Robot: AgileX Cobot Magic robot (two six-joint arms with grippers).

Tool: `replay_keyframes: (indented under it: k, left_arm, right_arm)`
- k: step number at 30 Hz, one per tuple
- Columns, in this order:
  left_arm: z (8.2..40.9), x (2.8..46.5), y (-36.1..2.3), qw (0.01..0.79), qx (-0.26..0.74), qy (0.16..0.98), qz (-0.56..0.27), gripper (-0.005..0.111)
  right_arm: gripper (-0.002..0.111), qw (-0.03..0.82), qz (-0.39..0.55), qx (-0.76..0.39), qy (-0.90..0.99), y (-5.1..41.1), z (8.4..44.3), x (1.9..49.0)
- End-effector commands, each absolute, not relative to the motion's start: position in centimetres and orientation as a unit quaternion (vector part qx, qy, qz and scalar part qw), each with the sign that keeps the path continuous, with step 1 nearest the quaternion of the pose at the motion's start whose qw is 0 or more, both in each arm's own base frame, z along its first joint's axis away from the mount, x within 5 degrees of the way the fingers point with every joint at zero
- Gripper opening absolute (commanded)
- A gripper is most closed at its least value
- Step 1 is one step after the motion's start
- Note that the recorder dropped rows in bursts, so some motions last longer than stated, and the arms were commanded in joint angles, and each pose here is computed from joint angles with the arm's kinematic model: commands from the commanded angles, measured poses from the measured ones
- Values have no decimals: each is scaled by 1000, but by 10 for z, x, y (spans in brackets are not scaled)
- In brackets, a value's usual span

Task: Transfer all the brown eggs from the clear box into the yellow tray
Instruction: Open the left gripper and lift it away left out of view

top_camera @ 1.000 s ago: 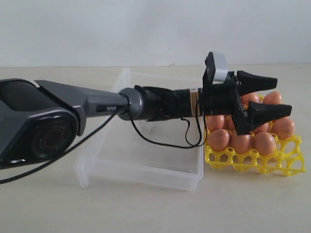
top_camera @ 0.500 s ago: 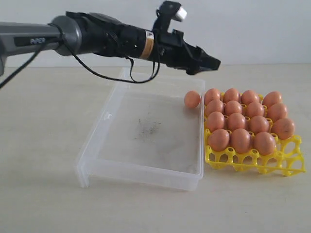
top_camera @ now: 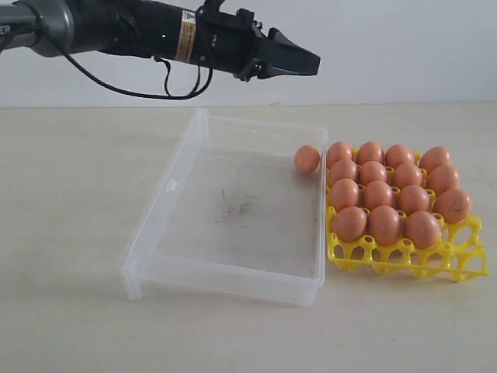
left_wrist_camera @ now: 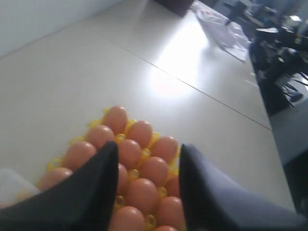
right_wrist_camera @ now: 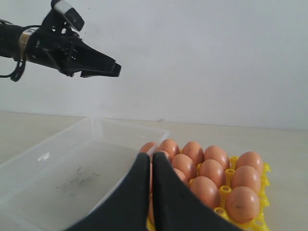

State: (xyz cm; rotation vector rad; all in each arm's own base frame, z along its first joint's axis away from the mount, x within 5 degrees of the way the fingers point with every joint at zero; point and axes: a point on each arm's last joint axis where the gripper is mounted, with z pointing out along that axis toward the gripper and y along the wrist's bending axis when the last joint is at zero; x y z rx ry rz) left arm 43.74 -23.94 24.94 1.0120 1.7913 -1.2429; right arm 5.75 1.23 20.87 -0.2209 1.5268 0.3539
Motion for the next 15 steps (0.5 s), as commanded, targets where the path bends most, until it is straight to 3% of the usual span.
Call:
replay_keyframes:
  k: [1, 3, 15]
  left_arm:
    - [247, 434, -210, 344, 435, 662, -504, 16]
    - [244, 442, -189, 349, 414, 677, -498, 4]
    - [268, 464, -21, 415, 244, 753, -449, 4]
  right_arm:
    - [0, 705, 160, -99, 684, 12, 209, 57]
    - [0, 705, 160, -99, 684, 12, 209, 57]
    - [0, 705, 160, -99, 684, 12, 209, 57]
